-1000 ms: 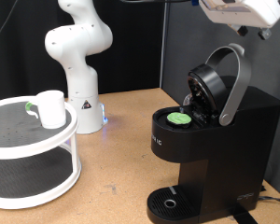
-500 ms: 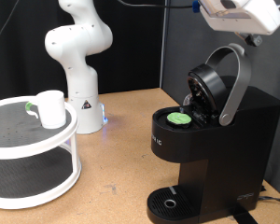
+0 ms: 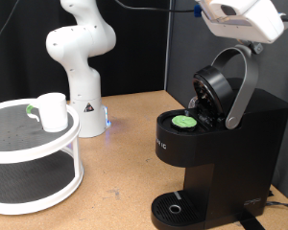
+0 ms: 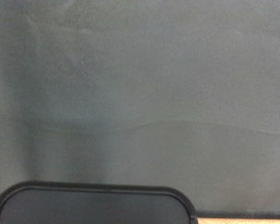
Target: Make a cup of coffee with the keurig machine
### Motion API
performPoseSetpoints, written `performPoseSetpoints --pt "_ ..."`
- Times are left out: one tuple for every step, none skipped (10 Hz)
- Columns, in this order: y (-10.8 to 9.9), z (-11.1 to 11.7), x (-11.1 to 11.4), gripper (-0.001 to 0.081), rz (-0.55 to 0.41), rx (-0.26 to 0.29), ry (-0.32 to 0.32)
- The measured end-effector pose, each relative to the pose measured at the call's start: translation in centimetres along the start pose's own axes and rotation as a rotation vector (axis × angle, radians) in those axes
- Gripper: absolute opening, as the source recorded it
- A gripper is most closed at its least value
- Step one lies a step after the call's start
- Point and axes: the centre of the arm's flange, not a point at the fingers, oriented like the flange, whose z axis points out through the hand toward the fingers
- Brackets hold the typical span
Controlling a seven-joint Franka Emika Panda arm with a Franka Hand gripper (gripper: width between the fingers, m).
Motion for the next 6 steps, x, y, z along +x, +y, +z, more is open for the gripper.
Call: performPoseSetpoints --pt "0.3 -0.1 -0.2 0.0002 -0.002 0.000 -0.001" --pt "0.7 -0.3 -0.4 0.0001 -0.004 0.003 -0.003" --pt "0.9 -0.6 -0.6 0.0000 -0.007 0.009 -0.004" --pt "1.1 -0.9 -0.7 0.0000 -0.012 0.015 -0.002" --pt "1.3 -1.2 -0.9 0.0000 -0.016 0.019 -0.001" --pt "1.5 -1.5 -1.0 0.0000 -0.016 0.022 -0.001"
